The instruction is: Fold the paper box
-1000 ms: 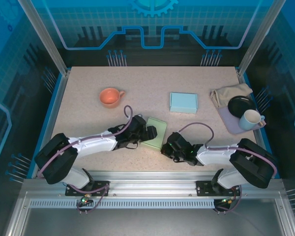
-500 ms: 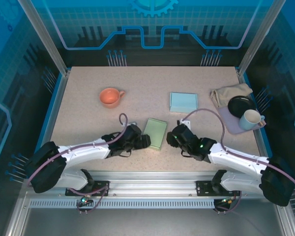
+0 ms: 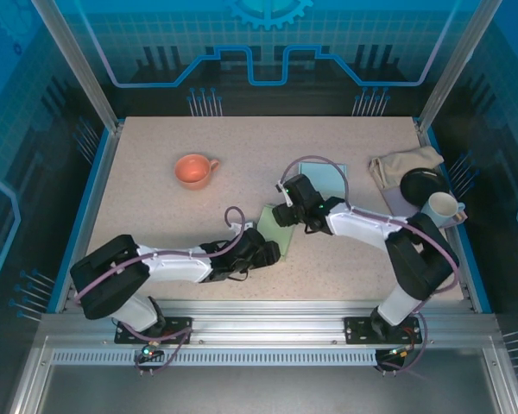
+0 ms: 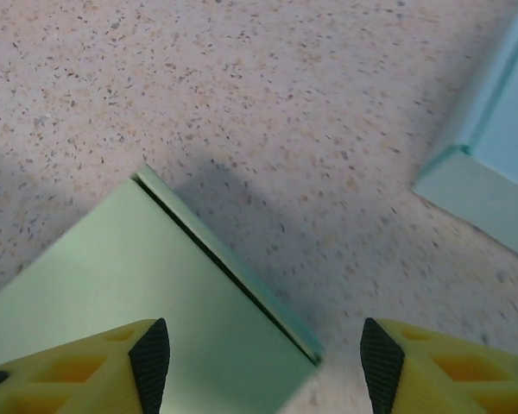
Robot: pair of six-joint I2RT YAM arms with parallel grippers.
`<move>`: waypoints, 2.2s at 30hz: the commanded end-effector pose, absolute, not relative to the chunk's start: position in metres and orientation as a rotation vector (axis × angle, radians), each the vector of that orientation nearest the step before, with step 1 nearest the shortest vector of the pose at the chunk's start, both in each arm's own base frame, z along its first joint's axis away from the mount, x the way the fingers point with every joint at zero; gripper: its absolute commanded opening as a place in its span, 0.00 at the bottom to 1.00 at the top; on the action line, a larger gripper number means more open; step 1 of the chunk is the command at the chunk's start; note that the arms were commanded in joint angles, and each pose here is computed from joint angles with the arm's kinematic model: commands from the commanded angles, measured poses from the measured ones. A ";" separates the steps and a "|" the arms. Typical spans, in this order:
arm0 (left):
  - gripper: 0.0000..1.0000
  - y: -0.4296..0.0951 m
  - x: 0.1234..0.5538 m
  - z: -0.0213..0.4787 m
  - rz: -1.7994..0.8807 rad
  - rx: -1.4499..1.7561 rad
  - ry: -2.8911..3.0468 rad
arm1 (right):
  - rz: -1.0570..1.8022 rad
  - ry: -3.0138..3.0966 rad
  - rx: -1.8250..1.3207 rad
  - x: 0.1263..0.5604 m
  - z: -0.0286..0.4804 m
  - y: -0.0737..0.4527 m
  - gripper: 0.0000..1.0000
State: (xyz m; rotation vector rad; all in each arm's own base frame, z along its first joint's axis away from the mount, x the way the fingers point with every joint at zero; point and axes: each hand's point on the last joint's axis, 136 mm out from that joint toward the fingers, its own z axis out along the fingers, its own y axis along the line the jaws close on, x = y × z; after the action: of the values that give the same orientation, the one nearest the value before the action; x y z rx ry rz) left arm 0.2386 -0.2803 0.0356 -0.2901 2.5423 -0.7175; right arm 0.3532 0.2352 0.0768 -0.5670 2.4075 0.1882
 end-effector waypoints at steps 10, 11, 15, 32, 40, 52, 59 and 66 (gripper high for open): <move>0.75 -0.252 0.325 0.049 -0.653 -0.469 2.466 | 0.355 2.496 -0.337 0.380 0.053 0.218 0.62; 0.74 -0.250 0.334 0.048 -0.648 -0.479 2.473 | 0.385 2.497 -0.318 0.379 0.052 0.221 0.62; 0.71 -0.240 0.371 0.043 -0.671 -0.568 2.476 | 0.486 2.504 -0.240 0.379 0.051 0.228 0.60; 0.69 -0.231 0.482 0.043 -0.682 -0.576 2.465 | 0.612 2.434 -0.146 0.431 0.060 0.254 0.56; 0.80 -0.207 0.490 0.066 -0.564 -0.511 2.448 | 0.524 2.399 -0.147 0.437 0.085 0.242 0.59; 0.99 -0.159 0.437 0.173 -0.445 -0.322 2.215 | 0.345 2.289 -0.142 0.383 0.155 0.180 0.66; 0.99 -0.109 0.379 0.200 -0.192 -0.086 2.045 | 0.053 2.186 -0.198 0.352 0.167 0.120 0.86; 0.99 -0.035 0.347 0.183 0.141 -0.051 1.885 | -0.091 1.989 -0.209 0.356 0.162 0.072 1.00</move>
State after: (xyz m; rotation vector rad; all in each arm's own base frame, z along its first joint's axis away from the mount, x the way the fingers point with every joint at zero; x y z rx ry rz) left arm 0.3446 -0.0699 0.1760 -0.0898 2.0009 -0.0676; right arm 0.3433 0.0921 0.1495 -0.2016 2.1242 0.0043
